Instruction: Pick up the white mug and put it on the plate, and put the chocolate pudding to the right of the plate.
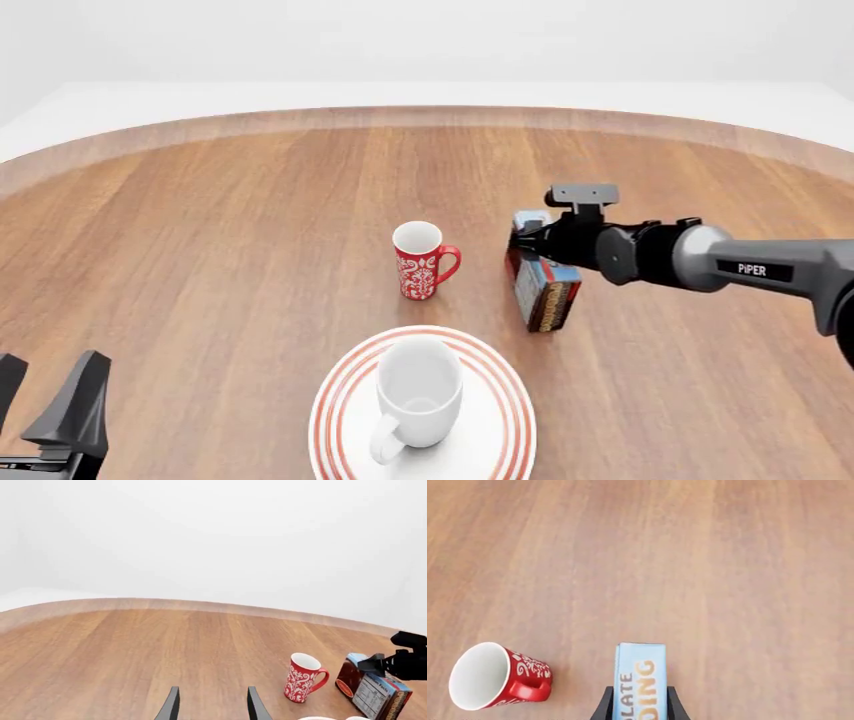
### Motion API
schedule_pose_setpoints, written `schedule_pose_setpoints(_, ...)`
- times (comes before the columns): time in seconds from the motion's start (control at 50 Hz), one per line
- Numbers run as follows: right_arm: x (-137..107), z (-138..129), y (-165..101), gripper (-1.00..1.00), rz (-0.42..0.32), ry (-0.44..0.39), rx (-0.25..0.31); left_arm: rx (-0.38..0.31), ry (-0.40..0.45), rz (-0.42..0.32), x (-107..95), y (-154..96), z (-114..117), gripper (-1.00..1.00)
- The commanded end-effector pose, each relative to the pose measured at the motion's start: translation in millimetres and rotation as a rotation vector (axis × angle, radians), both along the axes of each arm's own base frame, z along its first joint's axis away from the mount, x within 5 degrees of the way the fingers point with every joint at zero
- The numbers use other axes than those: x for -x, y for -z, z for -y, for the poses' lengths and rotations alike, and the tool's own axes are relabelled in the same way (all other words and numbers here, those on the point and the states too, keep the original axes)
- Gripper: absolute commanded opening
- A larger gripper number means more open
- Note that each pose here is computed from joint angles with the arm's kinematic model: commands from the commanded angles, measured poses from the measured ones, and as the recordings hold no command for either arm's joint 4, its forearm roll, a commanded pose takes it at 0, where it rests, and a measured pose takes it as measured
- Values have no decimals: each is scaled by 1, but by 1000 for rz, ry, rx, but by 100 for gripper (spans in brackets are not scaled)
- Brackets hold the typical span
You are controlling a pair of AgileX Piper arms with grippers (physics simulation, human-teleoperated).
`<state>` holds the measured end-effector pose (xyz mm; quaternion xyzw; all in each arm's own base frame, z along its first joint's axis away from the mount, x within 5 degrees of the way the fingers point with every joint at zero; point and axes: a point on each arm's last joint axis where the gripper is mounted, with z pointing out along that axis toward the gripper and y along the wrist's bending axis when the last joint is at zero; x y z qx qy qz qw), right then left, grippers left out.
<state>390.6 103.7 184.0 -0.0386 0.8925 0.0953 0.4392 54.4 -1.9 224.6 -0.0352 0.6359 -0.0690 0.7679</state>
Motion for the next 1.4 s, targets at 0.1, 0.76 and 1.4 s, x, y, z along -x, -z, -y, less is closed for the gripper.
schedule_pose_setpoints(0.1, 3, 7, 1, -100, 0, -20, 45, 0, 0, 1, 0, 0, 0, 100)
schedule_pose_setpoints(0.76, 35, 7, -55, -100, 85, -37, 19, -1, 3, 2, 0, 0, 0, 100)
schedule_pose_setpoints(1.4, 96, 24, -93, -100, 143, -12, -29, -5, 4, 2, 0, -1, 0, 100)
